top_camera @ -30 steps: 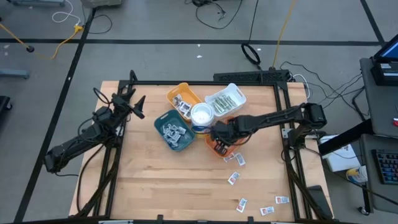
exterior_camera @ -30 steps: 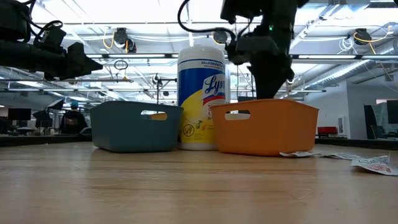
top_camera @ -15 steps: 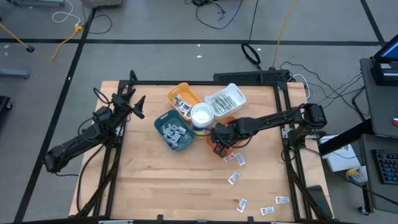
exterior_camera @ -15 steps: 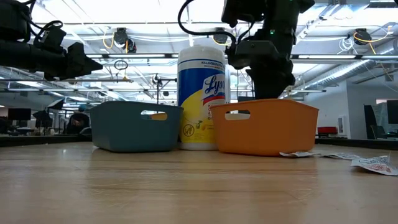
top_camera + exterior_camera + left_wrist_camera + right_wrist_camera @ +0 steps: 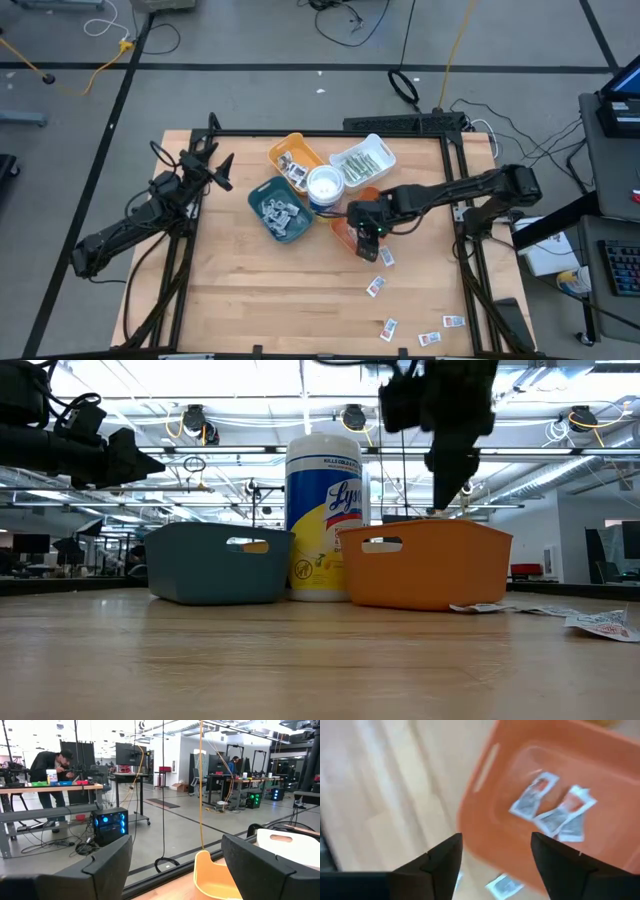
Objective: Pick & Place First Aid Supplies
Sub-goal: Put the orange pad into the orange bin
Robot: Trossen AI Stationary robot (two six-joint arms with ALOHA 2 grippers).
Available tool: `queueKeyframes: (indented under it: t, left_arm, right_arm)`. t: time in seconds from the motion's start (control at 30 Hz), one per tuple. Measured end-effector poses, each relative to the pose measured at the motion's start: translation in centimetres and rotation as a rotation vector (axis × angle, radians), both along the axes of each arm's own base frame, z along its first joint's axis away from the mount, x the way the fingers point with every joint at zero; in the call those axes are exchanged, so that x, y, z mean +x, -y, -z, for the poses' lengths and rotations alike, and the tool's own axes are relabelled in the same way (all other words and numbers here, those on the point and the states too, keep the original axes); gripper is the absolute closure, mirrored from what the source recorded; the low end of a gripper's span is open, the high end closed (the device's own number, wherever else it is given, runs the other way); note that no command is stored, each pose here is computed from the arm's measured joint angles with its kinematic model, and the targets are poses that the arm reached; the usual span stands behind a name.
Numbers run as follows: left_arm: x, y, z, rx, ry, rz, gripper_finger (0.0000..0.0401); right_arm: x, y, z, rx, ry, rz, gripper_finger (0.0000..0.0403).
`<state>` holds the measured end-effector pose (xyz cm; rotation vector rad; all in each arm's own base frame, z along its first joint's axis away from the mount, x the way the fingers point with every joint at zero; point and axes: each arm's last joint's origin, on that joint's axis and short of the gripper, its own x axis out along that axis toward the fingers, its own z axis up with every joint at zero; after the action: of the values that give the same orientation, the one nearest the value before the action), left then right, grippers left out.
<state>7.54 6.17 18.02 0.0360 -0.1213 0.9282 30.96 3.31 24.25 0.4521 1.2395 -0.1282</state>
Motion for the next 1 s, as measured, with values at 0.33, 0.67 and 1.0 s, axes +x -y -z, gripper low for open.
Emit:
queueKeyframes:
  t: [0.33, 0.67, 1.0]
  left_arm:
    - [0.0, 0.0, 0.0, 0.000, 0.000, 0.000, 0.0093]
    - [0.0, 0.0, 0.0, 0.000, 0.000, 0.000, 0.0093]
    - [0.0, 0.0, 0.0, 0.000, 0.000, 0.000, 0.0093]
  right_arm:
    - [-1.3, -2.1, -1.6, 0.024, 0.033, -0.079, 0.0169]
    - [-3.7, -7.5, -0.9, -0.145, -0.013, -0.254, 0.0171]
    - [-10.1, -15.6, -0.7, -0.178, -0.114, -0.437, 0.0184]
